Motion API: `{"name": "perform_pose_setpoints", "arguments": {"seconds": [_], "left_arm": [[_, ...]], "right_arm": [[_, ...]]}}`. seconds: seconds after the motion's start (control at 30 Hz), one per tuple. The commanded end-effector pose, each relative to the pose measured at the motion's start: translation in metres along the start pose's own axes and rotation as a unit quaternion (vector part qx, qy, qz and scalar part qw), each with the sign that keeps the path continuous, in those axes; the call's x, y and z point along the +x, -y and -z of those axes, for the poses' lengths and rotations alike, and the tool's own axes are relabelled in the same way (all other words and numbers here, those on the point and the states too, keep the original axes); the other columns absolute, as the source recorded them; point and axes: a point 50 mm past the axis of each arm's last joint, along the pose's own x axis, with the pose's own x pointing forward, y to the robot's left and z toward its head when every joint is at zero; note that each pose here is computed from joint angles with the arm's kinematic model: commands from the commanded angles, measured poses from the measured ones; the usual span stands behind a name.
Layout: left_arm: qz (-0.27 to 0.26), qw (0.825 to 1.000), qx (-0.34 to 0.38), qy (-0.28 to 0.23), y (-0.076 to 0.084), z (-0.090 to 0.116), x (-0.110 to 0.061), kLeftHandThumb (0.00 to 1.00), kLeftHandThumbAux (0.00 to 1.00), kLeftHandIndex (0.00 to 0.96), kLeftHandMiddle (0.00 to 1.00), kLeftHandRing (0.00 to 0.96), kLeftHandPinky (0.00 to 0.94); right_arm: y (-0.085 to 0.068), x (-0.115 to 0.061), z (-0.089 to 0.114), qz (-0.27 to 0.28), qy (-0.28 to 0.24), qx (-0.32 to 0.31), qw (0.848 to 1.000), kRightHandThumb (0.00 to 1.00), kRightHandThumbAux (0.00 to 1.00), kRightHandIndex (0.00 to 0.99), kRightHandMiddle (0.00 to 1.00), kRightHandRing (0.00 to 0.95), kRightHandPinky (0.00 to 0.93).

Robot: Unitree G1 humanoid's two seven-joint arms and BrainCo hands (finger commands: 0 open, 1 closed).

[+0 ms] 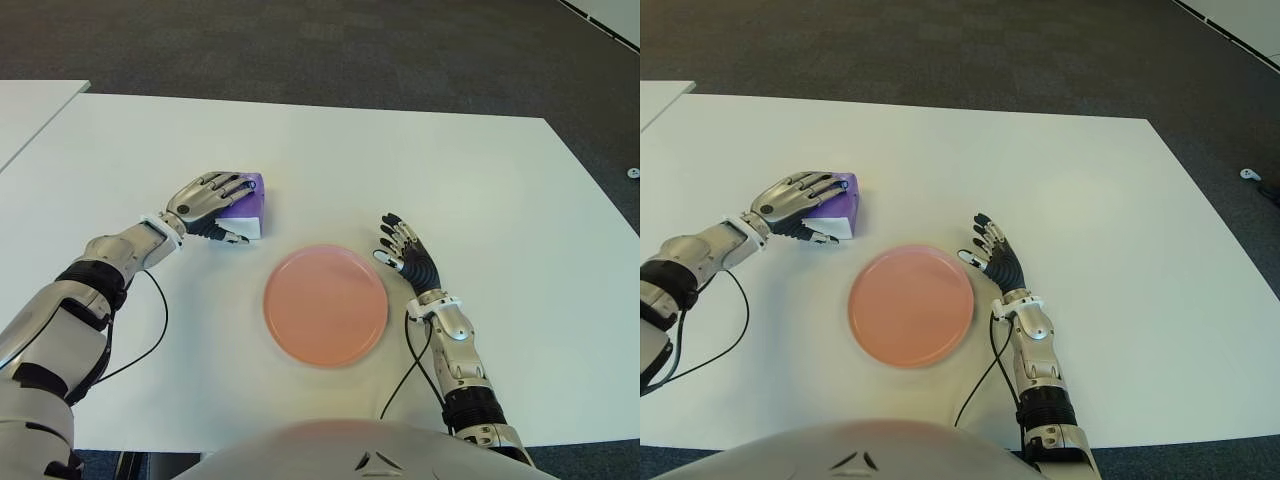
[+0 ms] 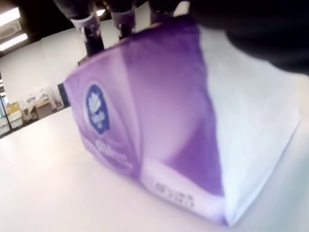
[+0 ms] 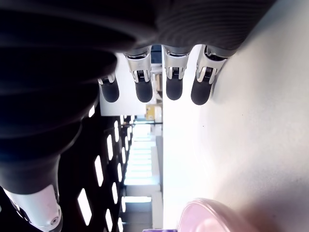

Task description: Put the tissue paper into the plate.

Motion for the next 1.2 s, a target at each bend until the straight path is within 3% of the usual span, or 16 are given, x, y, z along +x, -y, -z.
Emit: {"name": "perform_pose_setpoints", "arguments": {"seconds": [0.03,0.83,1.2], "left_arm": [[0.027,0.999,0.019,0.008,0.014,-0.005,-0.004,0.139,0.191,0.000,0.000,0.000,0.000],[0.014,0.996,0.089,0.012,0.033,-0.014,-0.010,0.184,0.239,0.000,0.000,0.000,0.000],[0.019,0.996,0.084,0.008,0.037,-0.017,-0.011,0.181,0.286,0.000,0.000,0.000,0.000]], "right_arm": [[-0.005,-0.027,0.044,0.001,-0.123,0.031,0.992,0.000,0.705,0.030,0.067,0.014,0.000],[-0.005,-0.032,0.044,0.003,-0.132,0.024,0.991,0.000,0.598,0.034,0.098,0.038,0.000],[-0.003,-0.035,0.044,0.004,-0.135,0.022,0.991,0.000,0.587,0.036,0.102,0.037,0.000]]}}
